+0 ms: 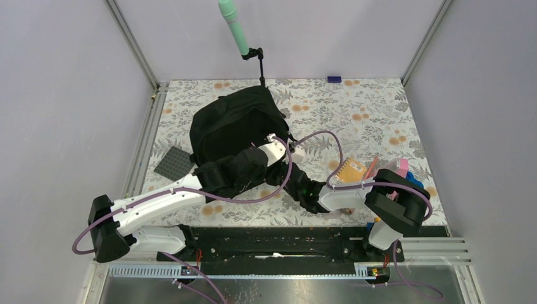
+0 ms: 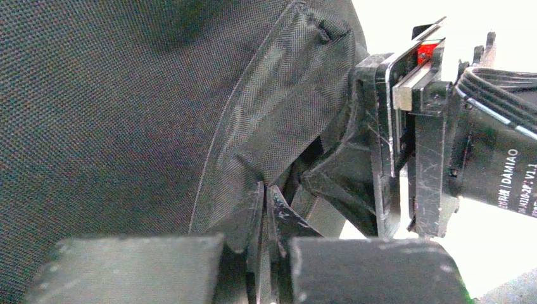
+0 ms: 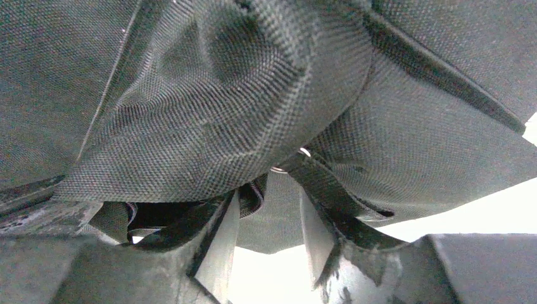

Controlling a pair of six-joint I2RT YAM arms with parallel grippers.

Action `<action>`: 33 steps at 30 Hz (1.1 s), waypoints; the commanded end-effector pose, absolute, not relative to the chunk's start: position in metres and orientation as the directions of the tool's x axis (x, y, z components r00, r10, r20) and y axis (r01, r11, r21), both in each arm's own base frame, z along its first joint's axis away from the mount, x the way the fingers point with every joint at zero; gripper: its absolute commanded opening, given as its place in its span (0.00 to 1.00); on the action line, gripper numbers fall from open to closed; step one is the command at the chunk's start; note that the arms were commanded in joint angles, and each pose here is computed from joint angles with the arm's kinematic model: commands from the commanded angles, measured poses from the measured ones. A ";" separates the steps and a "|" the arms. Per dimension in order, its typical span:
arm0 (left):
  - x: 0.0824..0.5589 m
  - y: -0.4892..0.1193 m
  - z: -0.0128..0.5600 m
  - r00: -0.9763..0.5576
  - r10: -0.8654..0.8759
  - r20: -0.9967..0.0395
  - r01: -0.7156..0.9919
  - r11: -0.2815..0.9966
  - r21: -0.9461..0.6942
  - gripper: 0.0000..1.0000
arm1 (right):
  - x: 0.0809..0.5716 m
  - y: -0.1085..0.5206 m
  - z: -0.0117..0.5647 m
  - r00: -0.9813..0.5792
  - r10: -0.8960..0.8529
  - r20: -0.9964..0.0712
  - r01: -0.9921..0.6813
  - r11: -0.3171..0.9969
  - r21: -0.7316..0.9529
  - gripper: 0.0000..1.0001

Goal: Pack the student bag
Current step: Unzip the student bag at the center of the board.

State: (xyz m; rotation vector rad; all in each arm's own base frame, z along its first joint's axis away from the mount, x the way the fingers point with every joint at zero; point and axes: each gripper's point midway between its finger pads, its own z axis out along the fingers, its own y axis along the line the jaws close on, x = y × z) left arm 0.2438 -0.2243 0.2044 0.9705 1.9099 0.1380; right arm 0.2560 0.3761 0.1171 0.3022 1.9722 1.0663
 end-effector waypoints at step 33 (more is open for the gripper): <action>0.257 -0.215 0.216 -0.263 0.592 -0.762 0.537 0.746 0.394 0.00 | 0.213 0.320 0.183 -0.530 0.544 -0.651 -0.234 0.644 0.729 0.11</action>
